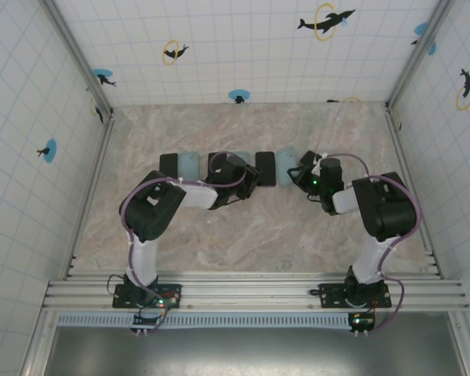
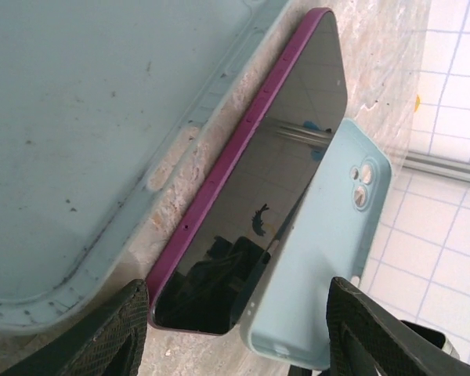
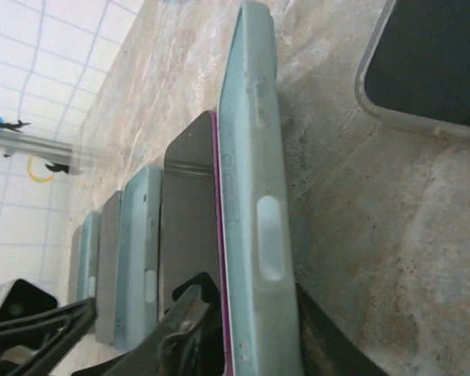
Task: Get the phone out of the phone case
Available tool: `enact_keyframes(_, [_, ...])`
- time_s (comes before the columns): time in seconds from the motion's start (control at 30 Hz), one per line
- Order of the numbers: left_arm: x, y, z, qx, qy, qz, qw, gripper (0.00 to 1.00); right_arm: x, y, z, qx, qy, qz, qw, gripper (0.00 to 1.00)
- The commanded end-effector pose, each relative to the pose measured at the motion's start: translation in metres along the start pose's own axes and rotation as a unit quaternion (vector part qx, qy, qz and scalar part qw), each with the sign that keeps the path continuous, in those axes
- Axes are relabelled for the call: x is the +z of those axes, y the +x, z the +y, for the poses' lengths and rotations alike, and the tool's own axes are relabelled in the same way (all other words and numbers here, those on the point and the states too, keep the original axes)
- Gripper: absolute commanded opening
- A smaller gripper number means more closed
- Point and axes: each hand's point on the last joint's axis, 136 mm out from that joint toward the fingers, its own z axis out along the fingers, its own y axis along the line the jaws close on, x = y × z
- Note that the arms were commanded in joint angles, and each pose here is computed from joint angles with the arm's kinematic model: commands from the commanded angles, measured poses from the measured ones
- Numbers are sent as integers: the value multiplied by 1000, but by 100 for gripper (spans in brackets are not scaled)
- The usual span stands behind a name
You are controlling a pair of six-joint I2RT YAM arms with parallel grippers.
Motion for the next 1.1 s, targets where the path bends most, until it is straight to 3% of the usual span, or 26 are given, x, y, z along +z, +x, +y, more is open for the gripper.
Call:
enact_keyframes(0.0, [-15,-4,-34,21,31,-10,999,62,-1,-6,8,-44,13,5,999,36])
enact_keyframes(0.53, [-46,-2,-75,51,78,-15,996,63,-6,-20,11,-170,89,39,981,53])
enact_keyframes(0.73, [-59,0,-99,80,103,-14,991,63,-19,-19,7,-229,126,95,960,57])
enact_keyframes(0.87, [-68,0,-105,91,110,-17,990,65,-34,-31,0,-257,144,101,950,59])
enact_keyframes(1.07, [-76,5,-113,120,122,-8,985,71,-58,-63,-18,-346,185,120,912,64])
